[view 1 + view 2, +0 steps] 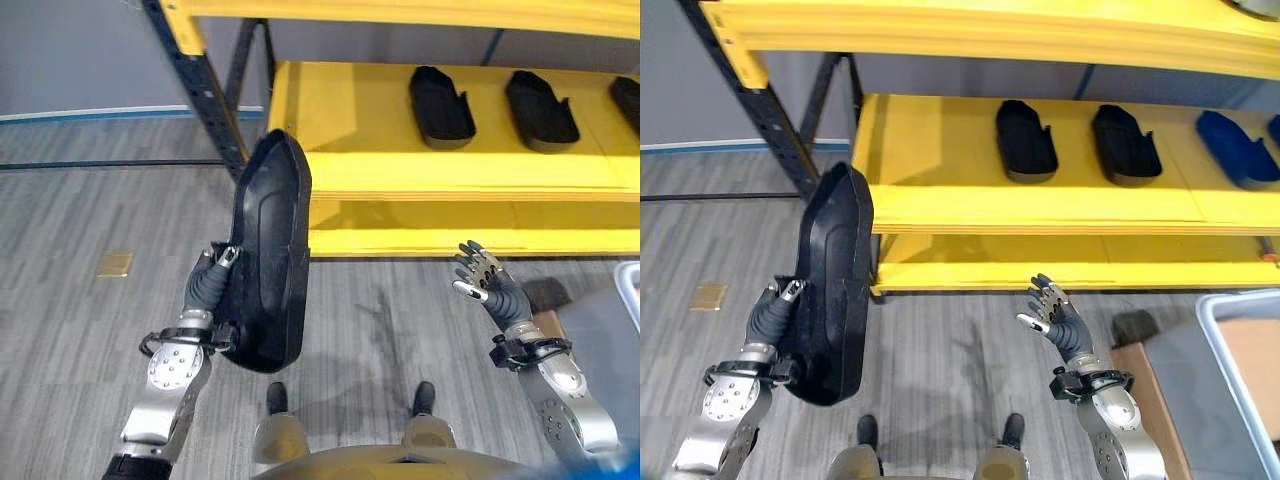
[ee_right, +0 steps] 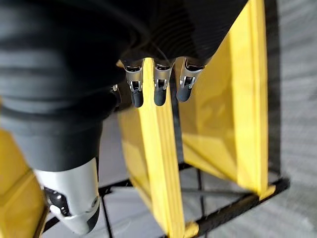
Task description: Move parts from the plastic box to the shelf.
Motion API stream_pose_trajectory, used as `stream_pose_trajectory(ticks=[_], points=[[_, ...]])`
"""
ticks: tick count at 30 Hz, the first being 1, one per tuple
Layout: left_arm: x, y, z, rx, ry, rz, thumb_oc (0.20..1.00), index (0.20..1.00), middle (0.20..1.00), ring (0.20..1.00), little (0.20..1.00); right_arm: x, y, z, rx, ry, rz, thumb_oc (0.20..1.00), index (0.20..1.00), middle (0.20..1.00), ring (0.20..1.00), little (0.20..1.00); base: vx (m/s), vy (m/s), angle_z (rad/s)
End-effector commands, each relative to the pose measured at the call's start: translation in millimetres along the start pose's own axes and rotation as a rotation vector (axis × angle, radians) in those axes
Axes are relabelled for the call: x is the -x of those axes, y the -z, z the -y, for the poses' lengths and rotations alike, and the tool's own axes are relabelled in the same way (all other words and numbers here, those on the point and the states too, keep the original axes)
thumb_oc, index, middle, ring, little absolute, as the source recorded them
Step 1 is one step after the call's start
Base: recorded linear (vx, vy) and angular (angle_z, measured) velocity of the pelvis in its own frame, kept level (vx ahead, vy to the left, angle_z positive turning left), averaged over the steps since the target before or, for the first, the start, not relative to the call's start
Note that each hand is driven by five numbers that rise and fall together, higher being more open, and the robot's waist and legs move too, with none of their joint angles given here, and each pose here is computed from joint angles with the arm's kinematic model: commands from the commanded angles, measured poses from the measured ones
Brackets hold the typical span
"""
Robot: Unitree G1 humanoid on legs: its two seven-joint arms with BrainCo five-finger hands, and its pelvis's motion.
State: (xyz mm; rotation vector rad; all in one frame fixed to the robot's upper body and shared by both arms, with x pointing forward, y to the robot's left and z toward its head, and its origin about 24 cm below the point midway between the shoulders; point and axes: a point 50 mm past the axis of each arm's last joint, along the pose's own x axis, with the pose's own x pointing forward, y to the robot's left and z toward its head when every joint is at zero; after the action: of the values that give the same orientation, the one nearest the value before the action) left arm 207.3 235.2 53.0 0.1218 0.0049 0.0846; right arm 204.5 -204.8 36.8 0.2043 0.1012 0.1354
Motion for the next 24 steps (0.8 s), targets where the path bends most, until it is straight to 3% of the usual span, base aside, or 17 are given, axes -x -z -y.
stream_pose_trajectory(ticks=[1,10,24], points=[[-7,-38,-13,-0.007,-0.013,0.198,0.2,0.2,0.2,0.2,0.2,-6,-15,-5,0.016,-0.025,0.094,1.0,1.0,1.0,1.0,1.0,0.06,0.132,0.25],[4,-17,-5,0.091,-0.03,0.123,0.2,0.2,0.2,0.2,0.2,-7,-19,-8,0.057,-0.083,0.091,1.0,1.0,1.0,1.0,1.0,0.21,-0.227,-0.12],[7,-9,3,0.147,-0.016,0.086,0.2,0.2,0.2,0.2,0.2,3,-24,15,0.089,-0.003,0.079,1.0,1.0,1.0,1.0,1.0,0.07,-0.169,0.03]])
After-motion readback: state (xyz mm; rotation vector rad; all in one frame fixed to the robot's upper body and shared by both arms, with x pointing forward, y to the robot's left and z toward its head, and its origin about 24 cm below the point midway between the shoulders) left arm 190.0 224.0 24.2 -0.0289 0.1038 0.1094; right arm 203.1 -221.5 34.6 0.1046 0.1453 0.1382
